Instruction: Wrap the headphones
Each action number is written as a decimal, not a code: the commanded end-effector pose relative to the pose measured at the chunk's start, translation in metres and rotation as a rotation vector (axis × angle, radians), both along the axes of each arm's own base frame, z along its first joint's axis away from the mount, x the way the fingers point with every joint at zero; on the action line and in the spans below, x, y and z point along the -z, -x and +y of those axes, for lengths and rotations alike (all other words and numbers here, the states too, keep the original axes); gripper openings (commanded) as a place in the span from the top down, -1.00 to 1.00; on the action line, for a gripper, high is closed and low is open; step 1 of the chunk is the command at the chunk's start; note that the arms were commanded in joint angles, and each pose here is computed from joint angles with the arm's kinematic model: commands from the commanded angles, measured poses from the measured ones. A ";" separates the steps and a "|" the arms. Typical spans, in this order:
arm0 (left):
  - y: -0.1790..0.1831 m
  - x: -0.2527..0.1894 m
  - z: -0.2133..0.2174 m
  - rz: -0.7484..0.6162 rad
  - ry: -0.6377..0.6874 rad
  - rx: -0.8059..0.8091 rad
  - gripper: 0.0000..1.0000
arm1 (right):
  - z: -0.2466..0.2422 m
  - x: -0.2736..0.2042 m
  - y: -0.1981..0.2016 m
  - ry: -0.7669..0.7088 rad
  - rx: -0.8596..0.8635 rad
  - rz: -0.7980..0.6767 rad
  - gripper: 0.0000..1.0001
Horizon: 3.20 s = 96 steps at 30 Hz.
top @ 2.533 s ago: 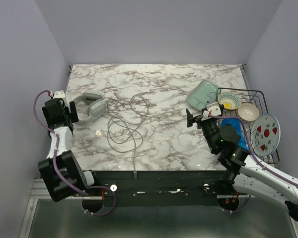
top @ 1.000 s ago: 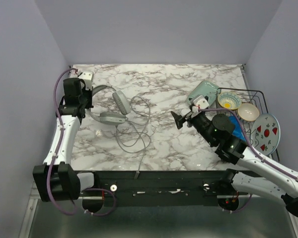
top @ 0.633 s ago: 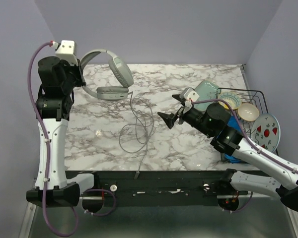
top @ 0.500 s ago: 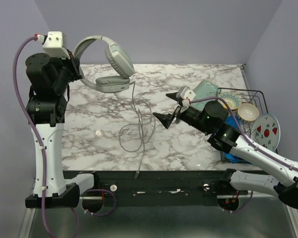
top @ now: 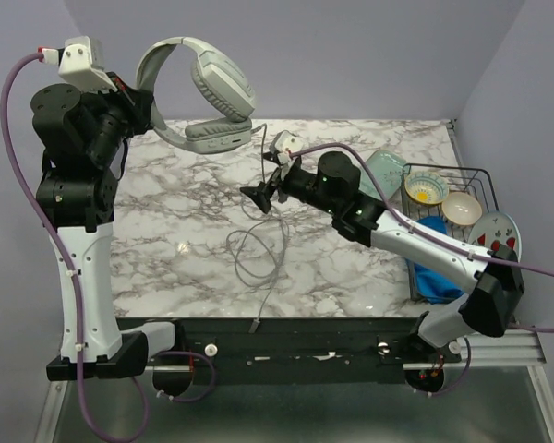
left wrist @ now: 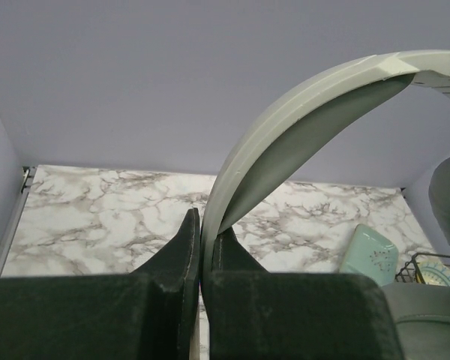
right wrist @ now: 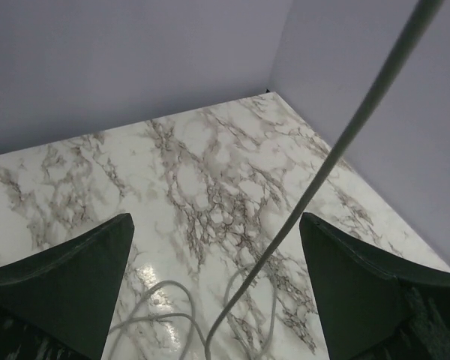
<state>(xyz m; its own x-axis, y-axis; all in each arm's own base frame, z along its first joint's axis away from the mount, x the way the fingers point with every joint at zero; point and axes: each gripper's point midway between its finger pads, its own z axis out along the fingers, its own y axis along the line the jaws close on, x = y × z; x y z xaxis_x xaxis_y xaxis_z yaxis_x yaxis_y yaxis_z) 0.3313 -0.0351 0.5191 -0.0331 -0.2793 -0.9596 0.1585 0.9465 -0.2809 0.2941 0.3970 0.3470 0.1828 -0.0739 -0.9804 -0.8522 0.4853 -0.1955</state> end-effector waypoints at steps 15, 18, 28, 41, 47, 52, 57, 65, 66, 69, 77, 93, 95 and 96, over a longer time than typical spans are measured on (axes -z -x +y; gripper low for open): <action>0.029 -0.062 -0.021 -0.127 0.110 0.103 1.00 | -0.010 0.038 -0.050 0.147 0.222 -0.002 -0.76; 0.031 -0.065 -0.027 -0.124 0.135 0.132 1.00 | -0.008 0.048 -0.056 0.174 0.213 -0.006 -0.26; -0.008 -0.022 -0.005 -0.038 0.083 0.015 1.00 | -0.050 0.067 -0.047 0.248 0.314 -0.018 0.91; -0.095 0.142 0.006 0.233 -0.404 -0.201 1.00 | -0.202 -0.020 -0.020 0.456 0.746 -0.139 0.99; -0.089 0.201 -0.064 0.290 -0.700 0.040 1.00 | -0.188 -0.077 -0.015 0.360 0.665 -0.219 0.99; -0.059 0.219 -0.124 0.267 -0.803 0.256 1.00 | -0.158 -0.089 -0.016 0.345 0.538 -0.259 0.99; -0.024 0.223 -0.160 0.243 -0.774 0.480 1.00 | -0.144 -0.080 -0.034 0.387 0.546 -0.265 0.99; 0.043 0.201 -0.200 0.161 -0.620 0.837 1.00 | -0.153 -0.076 -0.064 0.361 0.574 -0.214 0.99; 0.050 0.194 -0.202 0.136 -0.607 0.863 1.00 | -0.158 -0.073 -0.071 0.364 0.585 -0.205 0.99; 0.065 0.182 -0.207 0.103 -0.568 0.922 1.00 | -0.154 -0.067 -0.081 0.373 0.568 -0.196 0.99; 0.082 0.144 -0.213 0.061 -0.434 0.945 1.00 | -0.144 -0.049 -0.074 0.210 0.422 -0.063 0.58; 0.071 0.087 -0.198 0.018 -0.302 0.759 1.00 | -0.136 -0.062 -0.056 -0.113 0.314 -0.032 0.87; 0.072 0.081 -0.198 0.014 -0.270 0.750 1.00 | -0.129 -0.067 -0.050 -0.135 0.269 -0.039 0.78; 0.073 0.076 -0.197 0.011 -0.253 0.747 1.00 | -0.125 -0.068 -0.048 -0.139 0.239 -0.041 0.66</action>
